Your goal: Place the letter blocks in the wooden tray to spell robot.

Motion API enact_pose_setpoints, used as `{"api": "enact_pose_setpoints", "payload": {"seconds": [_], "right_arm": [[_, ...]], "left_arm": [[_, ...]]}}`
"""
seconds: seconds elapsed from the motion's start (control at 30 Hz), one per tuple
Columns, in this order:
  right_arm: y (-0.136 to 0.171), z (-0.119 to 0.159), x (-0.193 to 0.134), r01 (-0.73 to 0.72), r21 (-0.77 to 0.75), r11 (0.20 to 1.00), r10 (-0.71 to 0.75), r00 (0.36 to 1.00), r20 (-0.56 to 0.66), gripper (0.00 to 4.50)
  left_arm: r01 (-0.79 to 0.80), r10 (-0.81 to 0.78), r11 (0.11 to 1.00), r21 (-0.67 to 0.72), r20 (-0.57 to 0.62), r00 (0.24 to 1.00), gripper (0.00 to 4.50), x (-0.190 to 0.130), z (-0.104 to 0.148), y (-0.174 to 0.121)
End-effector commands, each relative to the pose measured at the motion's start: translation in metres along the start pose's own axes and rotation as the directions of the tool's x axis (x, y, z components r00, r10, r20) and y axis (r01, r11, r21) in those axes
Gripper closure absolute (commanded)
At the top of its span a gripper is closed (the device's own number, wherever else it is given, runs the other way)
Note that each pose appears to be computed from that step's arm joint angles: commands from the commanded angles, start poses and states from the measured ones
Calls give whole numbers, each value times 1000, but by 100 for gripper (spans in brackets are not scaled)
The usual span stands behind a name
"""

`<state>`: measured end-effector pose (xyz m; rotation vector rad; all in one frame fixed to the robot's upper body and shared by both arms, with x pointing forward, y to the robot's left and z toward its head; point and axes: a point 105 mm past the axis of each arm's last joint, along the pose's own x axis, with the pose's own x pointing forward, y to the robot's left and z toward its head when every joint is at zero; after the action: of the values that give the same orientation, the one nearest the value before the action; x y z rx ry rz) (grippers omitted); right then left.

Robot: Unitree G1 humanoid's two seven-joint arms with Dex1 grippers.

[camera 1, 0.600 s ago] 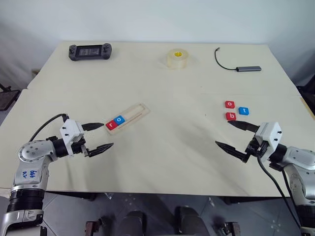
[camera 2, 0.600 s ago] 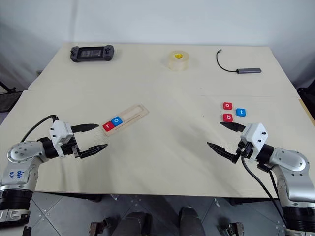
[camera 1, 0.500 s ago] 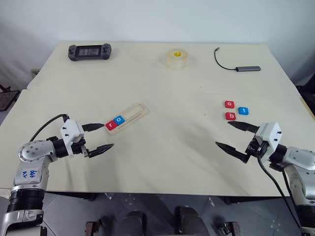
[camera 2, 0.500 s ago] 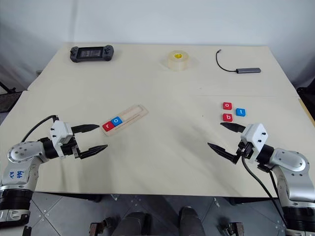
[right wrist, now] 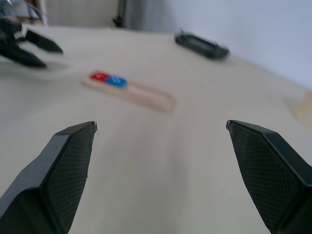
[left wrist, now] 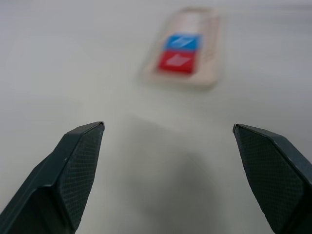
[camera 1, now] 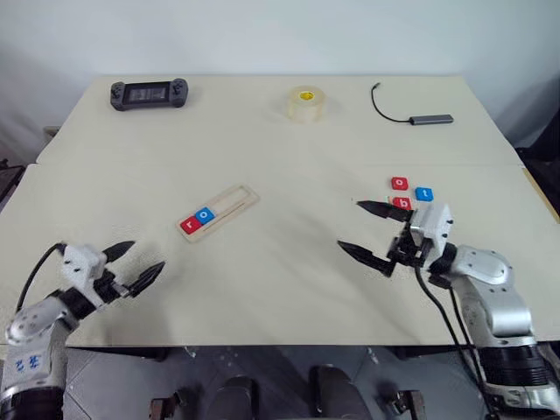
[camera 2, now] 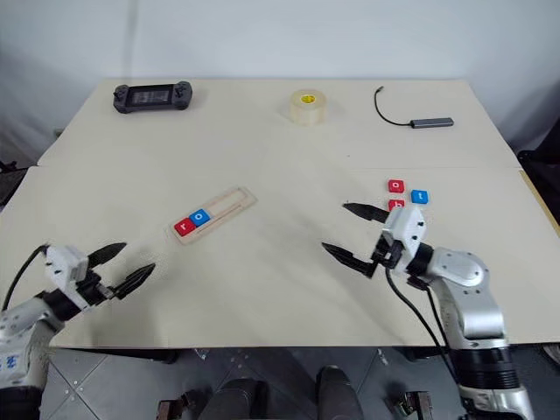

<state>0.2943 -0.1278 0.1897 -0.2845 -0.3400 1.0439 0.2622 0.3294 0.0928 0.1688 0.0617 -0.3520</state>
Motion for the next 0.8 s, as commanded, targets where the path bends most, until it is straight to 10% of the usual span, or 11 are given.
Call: {"api": "enact_pose_setpoints", "payload": {"seconds": [0.03, 0.43, 0.8], "right_arm": [[7, 26, 8, -10, -35, 999, 13, 997, 70, 2], [14, 30, -18, -3, -15, 1000, 3, 1000, -26, 2], [15, 34, -35, 40, -28, 999, -42, 995, -92, 2]], "left_arm": [[-91, 91, 996, -9, 21, 996, 0, -25, 4, 16], [324, -328, 942, 93, 36, 944, 0, 40, 45, -32], [499, -451, 838, 220, -234, 861, 0, 126, 46, -32]]}}
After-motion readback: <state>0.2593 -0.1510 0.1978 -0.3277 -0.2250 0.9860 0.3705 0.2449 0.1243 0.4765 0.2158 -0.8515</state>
